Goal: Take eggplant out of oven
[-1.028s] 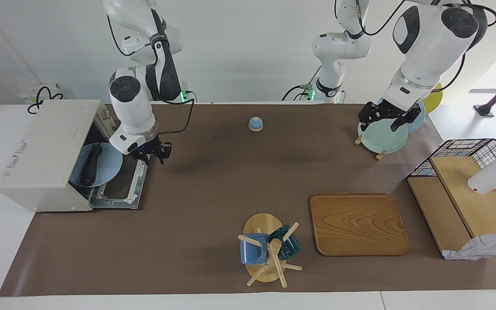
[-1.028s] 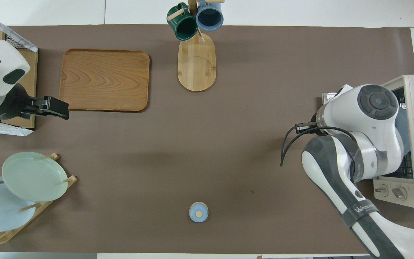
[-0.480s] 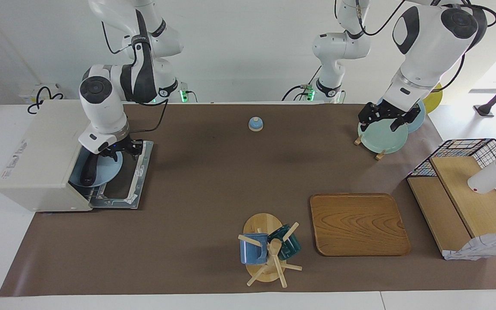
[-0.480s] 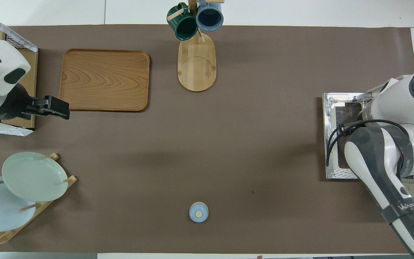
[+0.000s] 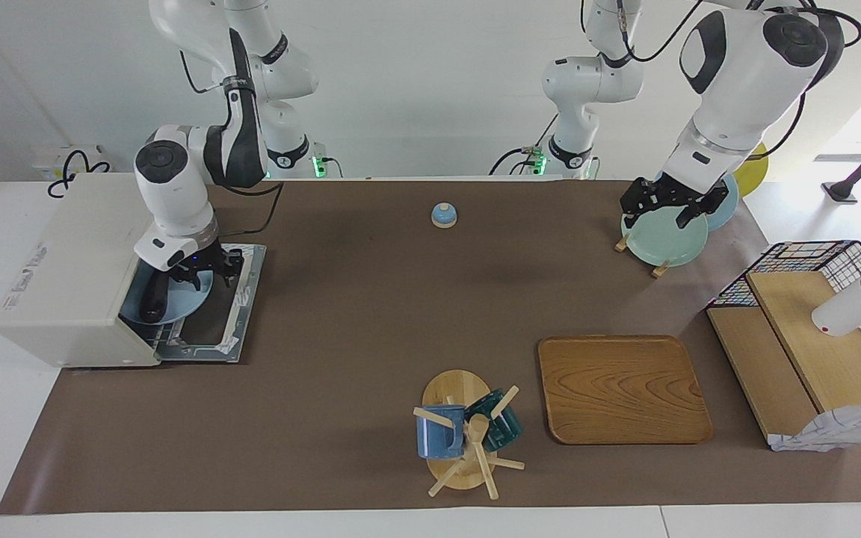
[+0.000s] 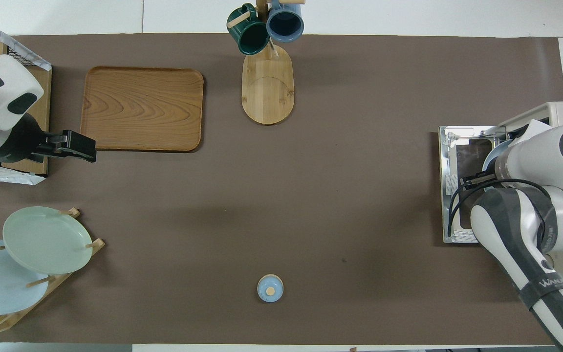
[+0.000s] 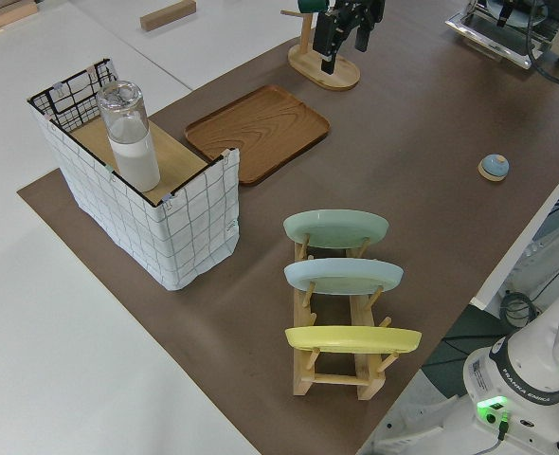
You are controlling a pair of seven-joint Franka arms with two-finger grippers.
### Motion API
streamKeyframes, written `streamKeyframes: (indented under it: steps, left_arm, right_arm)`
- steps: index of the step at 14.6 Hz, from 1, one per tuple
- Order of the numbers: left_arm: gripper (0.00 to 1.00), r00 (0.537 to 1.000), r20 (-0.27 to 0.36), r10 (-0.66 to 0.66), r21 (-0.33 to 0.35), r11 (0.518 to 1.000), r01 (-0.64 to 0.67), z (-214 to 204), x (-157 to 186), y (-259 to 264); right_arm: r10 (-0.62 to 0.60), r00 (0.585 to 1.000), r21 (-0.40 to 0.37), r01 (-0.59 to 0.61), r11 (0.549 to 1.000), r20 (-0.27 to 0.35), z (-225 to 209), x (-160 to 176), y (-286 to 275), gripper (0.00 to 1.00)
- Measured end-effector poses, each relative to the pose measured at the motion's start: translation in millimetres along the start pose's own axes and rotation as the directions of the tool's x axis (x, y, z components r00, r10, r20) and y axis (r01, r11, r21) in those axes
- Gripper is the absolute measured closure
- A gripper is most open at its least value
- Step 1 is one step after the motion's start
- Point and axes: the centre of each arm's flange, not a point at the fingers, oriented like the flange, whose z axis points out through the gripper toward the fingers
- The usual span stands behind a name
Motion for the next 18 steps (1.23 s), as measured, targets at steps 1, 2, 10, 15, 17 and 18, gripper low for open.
streamKeyframes:
  steps: [1,2,10,15,17,18]
  left_arm:
    - [0.0,1.0,0.0,0.0,0.0,1.0,0.0,0.0,0.0,0.0]
    - [0.0,1.0,0.0,0.0,0.0,1.0,0.0,0.0,0.0,0.1]
    - [0.0,1.0,0.0,0.001,0.0,1.0,-0.001,1.2,0.1,0.4]
    - [0.0,1.0,-0.022,-0.001,-0.002,1.0,0.001,-0.5,2.5,0.4]
    - [0.0,0.999,-0.035,-0.004,-0.003,1.0,0.004,-1.5,4.1,-0.7]
    - [0.0,0.999,-0.041,-0.006,-0.004,1.0,0.006,-1.7,5.0,-1.7]
  right_arm:
    - [-0.001,1.0,0.001,0.001,1.0,-0.01,1.2,-1.8,-1.2,0.63]
    - [-0.002,1.0,0.001,0.002,1.0,-0.013,1.8,-3.7,-2.0,0.78]
    - [-0.095,0.995,-0.037,0.095,0.995,-0.012,-65.5,26.1,-114.4,0.97]
    - [-0.084,0.993,-0.062,0.079,0.995,-0.079,-97.3,36.7,-303.2,0.97]
    - [-0.059,0.995,-0.076,0.052,0.996,-0.087,-100.9,46.9,-355.4,0.97]
    - [-0.034,0.995,-0.076,0.026,0.997,-0.096,-100.2,54.2,-381.2,0.97]
